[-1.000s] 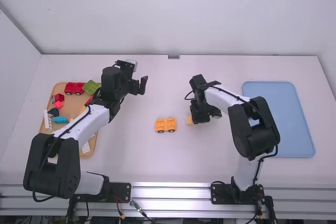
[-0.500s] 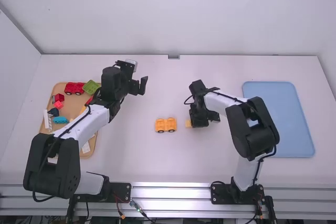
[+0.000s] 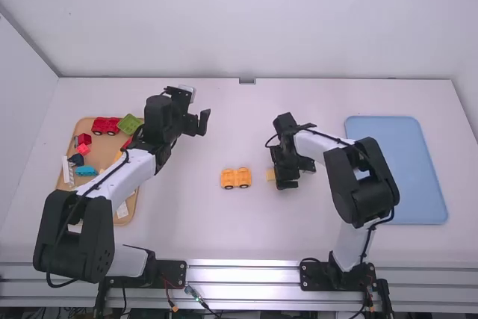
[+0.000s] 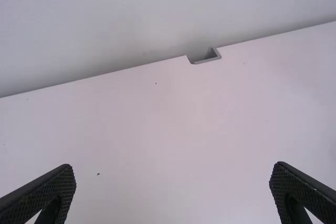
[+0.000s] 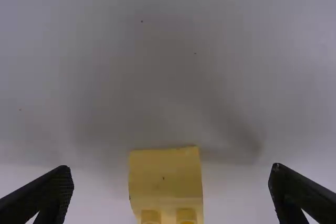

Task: Assemble lego blocks to make yellow taxi

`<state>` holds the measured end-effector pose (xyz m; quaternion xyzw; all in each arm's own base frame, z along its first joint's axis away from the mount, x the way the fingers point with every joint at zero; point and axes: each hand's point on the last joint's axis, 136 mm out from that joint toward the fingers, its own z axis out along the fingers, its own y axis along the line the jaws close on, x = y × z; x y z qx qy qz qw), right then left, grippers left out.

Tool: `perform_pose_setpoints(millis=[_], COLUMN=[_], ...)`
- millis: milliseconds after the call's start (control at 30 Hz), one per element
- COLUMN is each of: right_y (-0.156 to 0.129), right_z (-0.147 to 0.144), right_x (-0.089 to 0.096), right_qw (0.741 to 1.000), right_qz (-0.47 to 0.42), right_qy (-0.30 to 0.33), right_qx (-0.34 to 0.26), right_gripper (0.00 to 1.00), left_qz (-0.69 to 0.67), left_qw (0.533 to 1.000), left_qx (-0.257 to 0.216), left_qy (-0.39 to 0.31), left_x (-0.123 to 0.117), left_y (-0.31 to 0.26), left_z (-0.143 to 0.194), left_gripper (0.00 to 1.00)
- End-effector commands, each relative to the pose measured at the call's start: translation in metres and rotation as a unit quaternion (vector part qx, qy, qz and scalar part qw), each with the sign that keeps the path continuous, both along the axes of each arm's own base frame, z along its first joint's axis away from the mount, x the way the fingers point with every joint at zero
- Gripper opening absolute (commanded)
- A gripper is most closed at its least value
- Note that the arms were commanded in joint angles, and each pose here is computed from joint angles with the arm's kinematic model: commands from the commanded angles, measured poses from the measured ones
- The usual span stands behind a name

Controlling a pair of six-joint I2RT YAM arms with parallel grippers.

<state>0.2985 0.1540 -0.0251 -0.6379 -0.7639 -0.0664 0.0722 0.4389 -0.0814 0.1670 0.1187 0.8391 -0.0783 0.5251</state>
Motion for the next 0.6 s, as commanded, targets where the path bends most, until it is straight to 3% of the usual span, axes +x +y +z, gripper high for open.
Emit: perform_pose_setpoints(millis=[0,200,367,433,567], right_y=[-0.001,0.009,0.001,0.003,0.01], right_z=[0.001,0.02,0.05,0.071,0.115], right_x=[-0.002,0.011,0.018,0.027,0.05], right_qw=[1.0,0.995,0.991,0.981,0.935], right_qz=[0.023,0.09,0.132,0.19,0.338], right_qy=[-0.004,-0.023,-0.018,-0.035,-0.097], right_qx=[-0.001,0.033,0.015,0.019,0.045], right_gripper=[0.99,0.99,0.99,0.99,0.99], left_qz=[0.007,0.007,0.007,0.007,0.007], left_qw=[1.0,1.0,1.0,1.0,1.0], left_qx=[-0.001,-0.001,0.0,0.0,-0.001], left_qy=[0.007,0.008,0.012,0.011,0.011], left_x=[-0.001,-0.002,-0.002,-0.002,-0.002], left_y=[0.003,0.003,0.003,0.003,0.003], left_z=[-0.006,-0.006,-0.008,-0.008,-0.008], left_gripper=[0.99,0.99,0.99,0.99,0.99])
